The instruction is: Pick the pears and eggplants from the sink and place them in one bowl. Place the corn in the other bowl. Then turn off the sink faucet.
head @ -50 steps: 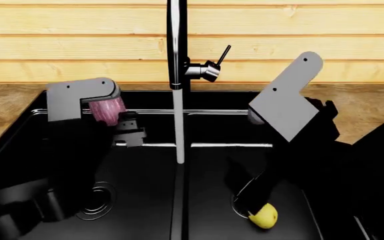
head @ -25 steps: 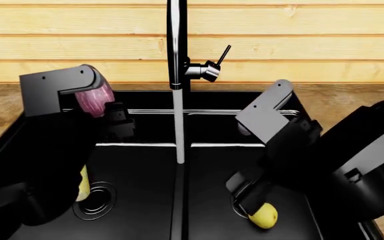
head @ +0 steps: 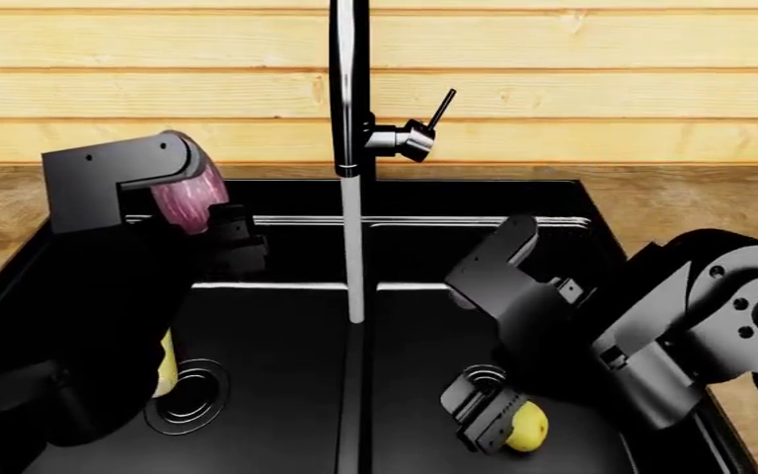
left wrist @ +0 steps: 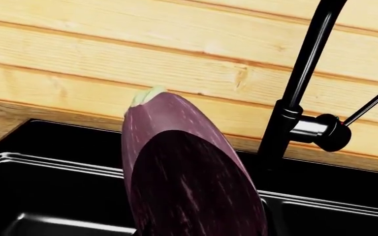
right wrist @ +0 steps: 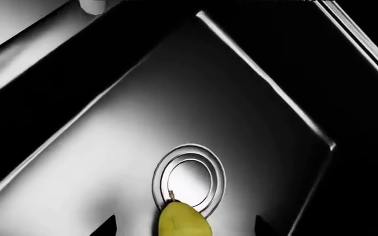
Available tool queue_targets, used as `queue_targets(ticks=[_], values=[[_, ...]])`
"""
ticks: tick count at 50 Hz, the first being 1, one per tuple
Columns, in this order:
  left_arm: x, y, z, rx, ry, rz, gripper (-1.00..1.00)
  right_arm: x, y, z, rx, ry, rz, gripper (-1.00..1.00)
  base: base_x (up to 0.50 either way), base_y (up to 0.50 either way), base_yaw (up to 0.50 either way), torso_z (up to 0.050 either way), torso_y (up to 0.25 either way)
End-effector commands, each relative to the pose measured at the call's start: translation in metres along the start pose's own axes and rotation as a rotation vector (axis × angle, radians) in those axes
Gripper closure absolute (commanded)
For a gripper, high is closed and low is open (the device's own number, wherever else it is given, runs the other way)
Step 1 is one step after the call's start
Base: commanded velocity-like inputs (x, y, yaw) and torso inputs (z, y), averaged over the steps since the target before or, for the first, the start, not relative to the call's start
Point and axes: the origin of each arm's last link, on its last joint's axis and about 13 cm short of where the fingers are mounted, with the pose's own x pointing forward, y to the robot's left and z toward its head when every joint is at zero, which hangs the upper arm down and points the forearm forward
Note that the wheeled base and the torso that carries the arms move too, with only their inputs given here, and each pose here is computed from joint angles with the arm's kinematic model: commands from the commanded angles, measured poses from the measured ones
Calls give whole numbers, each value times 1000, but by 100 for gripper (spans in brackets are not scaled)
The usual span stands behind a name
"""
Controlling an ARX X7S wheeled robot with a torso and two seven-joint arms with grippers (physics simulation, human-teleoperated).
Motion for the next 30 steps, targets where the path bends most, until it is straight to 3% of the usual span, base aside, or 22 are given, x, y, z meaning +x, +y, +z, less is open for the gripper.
queue_targets(ticks=[1, 30], values=[[0, 0, 0, -8, 0, 0, 100, 12, 0, -3, -4, 48, 30, -100, 0, 0, 0, 0, 0], [2, -1, -3, -9, 10, -10, 100, 51, -7, -25, 54, 154, 39, -100, 0, 0, 0, 0, 0]])
